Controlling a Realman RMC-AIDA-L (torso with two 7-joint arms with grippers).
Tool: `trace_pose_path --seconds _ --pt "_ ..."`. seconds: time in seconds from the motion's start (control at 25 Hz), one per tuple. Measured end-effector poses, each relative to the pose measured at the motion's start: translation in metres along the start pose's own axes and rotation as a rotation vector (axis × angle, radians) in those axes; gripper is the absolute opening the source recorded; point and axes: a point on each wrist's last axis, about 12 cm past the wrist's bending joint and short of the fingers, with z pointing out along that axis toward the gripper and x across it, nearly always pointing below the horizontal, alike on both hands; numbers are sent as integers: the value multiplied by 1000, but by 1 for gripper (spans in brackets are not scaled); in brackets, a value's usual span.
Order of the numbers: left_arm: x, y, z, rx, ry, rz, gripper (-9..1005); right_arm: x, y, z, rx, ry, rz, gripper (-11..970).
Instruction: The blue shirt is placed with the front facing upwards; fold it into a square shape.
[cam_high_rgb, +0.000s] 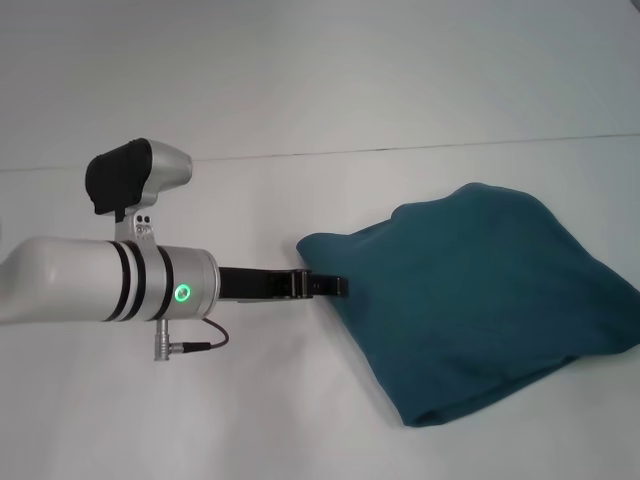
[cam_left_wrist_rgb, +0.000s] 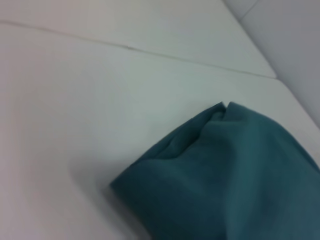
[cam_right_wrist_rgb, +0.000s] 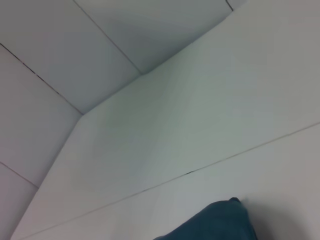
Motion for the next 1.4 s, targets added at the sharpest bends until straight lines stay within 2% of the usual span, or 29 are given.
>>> trace_pose_path --seconds 0.2,0.36,0.8,1.04,1.36,1.4 --pt "3 -4 5 7 13 -23 588 -2 1 -1 -8 3 -6 944" --pt "5 -10 12 19 34 -27 674 -5 3 -1 -12 4 -18 944" --pt "4 -24 29 26 52 -4 672 -5 4 -2 -15 5 -23 945" --pt "1 -24 30 18 42 2 664 -5 3 -3 -13 6 -22 945" --pt "3 -24 32 -3 45 78 657 -4 3 -4 -12 5 -18 944" --pt "2 -24 32 -3 45 81 620 -4 3 -4 -12 5 -17 944"
